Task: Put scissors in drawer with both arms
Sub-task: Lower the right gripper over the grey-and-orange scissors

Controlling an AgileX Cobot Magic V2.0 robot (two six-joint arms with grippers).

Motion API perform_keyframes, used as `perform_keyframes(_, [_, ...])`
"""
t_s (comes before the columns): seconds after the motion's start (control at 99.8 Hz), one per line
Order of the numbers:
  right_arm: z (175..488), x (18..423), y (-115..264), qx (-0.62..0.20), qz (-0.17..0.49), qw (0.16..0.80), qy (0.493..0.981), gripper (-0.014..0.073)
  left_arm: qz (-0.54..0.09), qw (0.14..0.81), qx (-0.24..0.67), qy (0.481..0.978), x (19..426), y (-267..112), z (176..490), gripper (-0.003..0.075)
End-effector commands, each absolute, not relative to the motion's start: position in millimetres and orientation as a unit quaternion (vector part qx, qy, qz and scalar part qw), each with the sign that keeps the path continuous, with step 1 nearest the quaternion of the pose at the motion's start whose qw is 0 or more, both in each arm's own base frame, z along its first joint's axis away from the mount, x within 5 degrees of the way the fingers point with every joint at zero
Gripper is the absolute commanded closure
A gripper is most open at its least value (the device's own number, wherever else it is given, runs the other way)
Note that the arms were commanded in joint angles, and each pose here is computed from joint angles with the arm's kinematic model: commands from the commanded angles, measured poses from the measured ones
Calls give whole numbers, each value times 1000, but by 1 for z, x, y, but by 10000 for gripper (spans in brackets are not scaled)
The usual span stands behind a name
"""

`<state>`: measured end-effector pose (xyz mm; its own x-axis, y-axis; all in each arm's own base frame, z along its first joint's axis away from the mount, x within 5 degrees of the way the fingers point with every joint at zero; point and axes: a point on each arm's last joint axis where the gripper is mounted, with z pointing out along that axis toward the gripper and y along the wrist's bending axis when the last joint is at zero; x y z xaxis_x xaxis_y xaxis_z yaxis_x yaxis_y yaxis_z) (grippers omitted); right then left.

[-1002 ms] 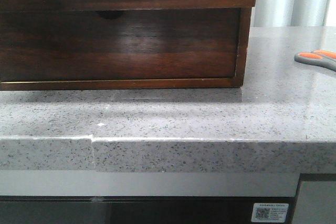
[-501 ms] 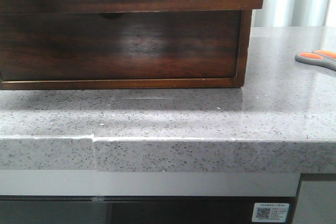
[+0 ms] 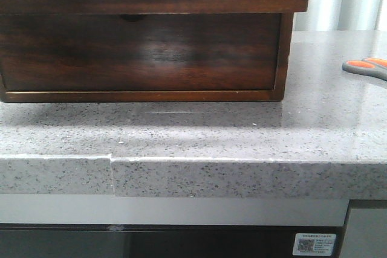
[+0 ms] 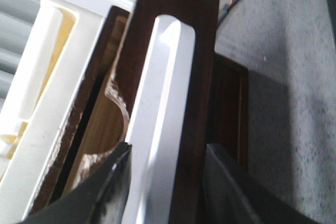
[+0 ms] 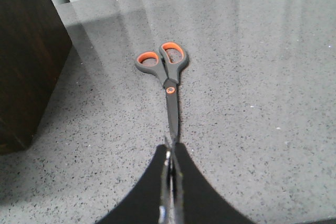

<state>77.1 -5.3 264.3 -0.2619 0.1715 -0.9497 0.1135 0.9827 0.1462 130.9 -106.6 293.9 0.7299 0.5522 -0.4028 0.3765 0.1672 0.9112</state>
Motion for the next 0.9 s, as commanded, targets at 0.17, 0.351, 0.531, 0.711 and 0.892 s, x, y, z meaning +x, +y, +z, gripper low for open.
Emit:
perform_keyframes(0.17, [290, 86, -7, 65, 4, 629, 775, 645, -19, 794, 495, 352, 113, -99, 340, 414])
perform_keyframes(0.351, [301, 109, -9, 66, 4, 602, 796, 459, -27, 834, 436, 337, 95, -87, 358, 414])
perform_keyframes(0.531, [313, 148, -12, 69, 4, 564, 823, 266, -33, 861, 382, 335, 81, -75, 369, 414])
perform_keyframes(0.711, [321, 198, -16, 68, 0, 509, 858, 251, -42, 870, 369, 324, 72, -71, 374, 414])
perform_keyframes(0.892, [315, 255, -21, 71, 1, 435, 898, 251, -49, 870, 366, 327, 72, -71, 374, 414])
